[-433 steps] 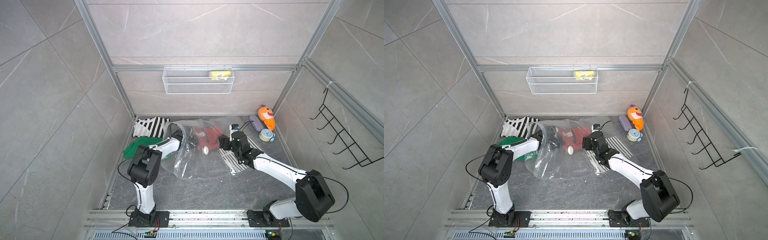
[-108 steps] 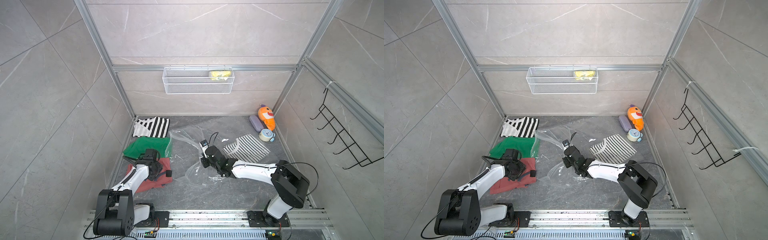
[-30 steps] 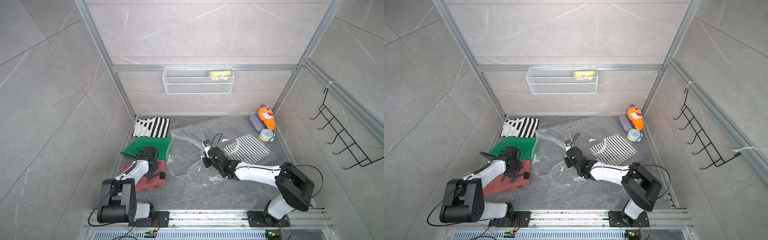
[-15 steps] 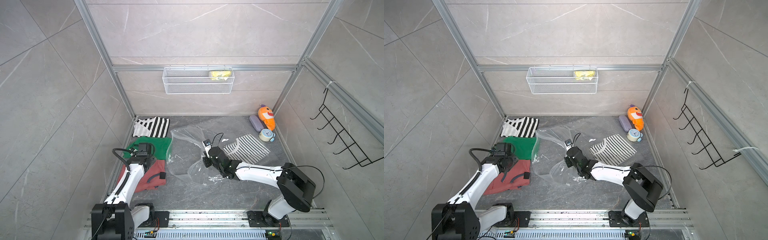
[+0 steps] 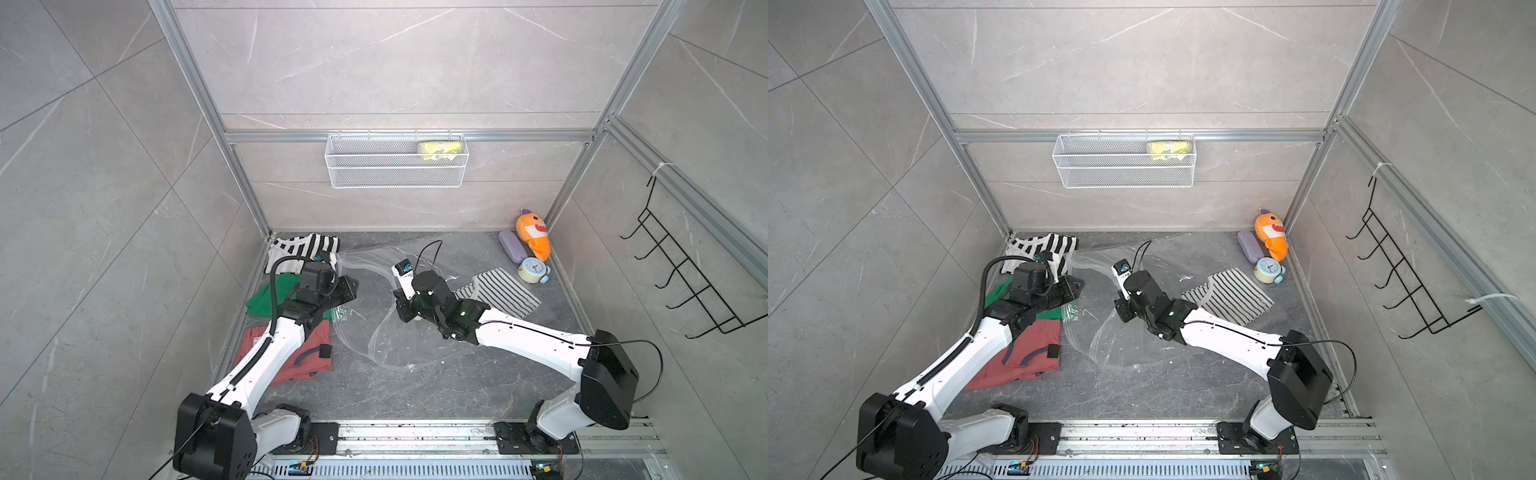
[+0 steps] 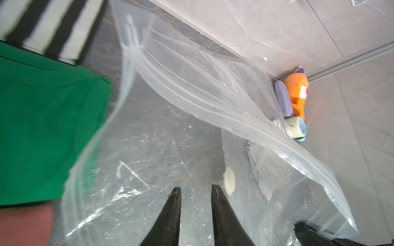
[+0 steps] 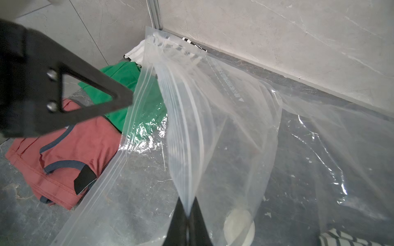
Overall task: Take the tank top out of the vacuum bag
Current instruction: Take out the tank top from the vacuum bag.
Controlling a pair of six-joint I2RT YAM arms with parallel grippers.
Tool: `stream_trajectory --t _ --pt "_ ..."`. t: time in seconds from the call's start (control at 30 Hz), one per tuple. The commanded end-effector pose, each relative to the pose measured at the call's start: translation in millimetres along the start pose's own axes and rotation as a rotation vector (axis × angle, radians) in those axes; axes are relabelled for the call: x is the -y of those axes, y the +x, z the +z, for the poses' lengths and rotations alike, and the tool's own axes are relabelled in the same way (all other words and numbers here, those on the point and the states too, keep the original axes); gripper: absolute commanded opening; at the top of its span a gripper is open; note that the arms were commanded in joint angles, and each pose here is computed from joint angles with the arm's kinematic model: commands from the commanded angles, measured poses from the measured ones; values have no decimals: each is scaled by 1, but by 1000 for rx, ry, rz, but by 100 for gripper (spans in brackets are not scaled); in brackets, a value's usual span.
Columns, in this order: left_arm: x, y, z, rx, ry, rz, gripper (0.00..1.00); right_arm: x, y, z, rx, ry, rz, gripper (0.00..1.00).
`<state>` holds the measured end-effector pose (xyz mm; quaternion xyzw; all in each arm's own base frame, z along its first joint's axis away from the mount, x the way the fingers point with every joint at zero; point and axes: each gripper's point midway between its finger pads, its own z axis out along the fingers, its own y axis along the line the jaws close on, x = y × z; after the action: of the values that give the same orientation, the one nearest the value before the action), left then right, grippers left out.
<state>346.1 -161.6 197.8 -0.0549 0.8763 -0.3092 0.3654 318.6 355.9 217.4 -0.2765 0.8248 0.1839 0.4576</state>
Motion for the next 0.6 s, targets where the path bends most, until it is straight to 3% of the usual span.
stream_trajectory --t 0.0,0.1,0.2,0.57 --pt "33 0 8 5 205 102 24 -1 0 -1 -49 12 -30 0" --pt "35 15 20 -46 265 101 23 -1 -9 1 -34 23 -31 0" --pt "33 29 32 -87 282 104 14 3 -19 4 -25 58 -14 0" --pt "42 70 56 -201 336 152 15 -1 -45 -3 37 48 38 0"
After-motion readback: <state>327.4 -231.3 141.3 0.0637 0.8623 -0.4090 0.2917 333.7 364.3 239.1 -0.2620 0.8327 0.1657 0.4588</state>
